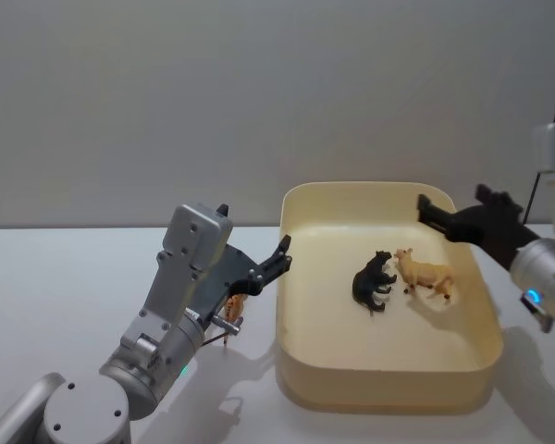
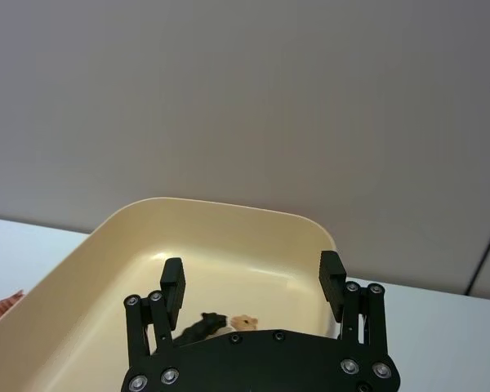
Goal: Pick up the toy alternately with two hands and place it into the central storage box.
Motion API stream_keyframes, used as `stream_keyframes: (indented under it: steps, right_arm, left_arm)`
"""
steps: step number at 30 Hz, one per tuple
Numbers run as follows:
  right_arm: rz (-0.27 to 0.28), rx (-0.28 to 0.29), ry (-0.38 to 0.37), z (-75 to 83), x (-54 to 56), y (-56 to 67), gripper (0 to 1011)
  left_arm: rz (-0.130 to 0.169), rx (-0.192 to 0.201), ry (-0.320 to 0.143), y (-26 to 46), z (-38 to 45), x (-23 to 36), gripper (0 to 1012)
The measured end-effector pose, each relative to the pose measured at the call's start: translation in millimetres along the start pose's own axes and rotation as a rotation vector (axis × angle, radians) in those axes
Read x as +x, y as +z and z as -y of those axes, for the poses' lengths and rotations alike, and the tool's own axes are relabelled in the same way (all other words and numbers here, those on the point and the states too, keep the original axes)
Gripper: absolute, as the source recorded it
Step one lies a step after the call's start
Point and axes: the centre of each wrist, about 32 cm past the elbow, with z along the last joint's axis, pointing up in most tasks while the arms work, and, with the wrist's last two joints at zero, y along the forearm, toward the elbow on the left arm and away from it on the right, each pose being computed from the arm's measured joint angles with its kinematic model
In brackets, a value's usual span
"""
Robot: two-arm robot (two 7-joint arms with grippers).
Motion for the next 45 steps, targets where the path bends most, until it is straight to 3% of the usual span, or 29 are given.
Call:
stream_keyframes:
  steps: [11,17,26,32,45]
  right_arm:
    - [-0.029,0.006,-0.089,20.8,22.0,-3.5,1001]
    - [-0.036,0.008,-0.11,26.4,27.4,-4.0,1001]
    - [-0.042,0.009,-0.131,31.6,32.2,-4.6,1001]
    - [-0.043,0.009,-0.138,33.5,34.0,-4.7,1001]
    - [-0.045,0.008,-0.145,35.4,35.7,-4.9,1001]
  left_arm:
    - [-0.002,0.003,-0.001,0.0,0.0,0.0,1002]
    - [-0.027,0.016,-0.012,1.5,-0.2,0.4,1001]
    - [-0.121,0.027,-0.024,5.9,-2.7,2.8,1002]
    - [-0.19,0.017,-0.016,10.1,-8.9,8.3,1001]
    - [-0.263,0.021,0.017,13.1,-30.0,22.4,1001]
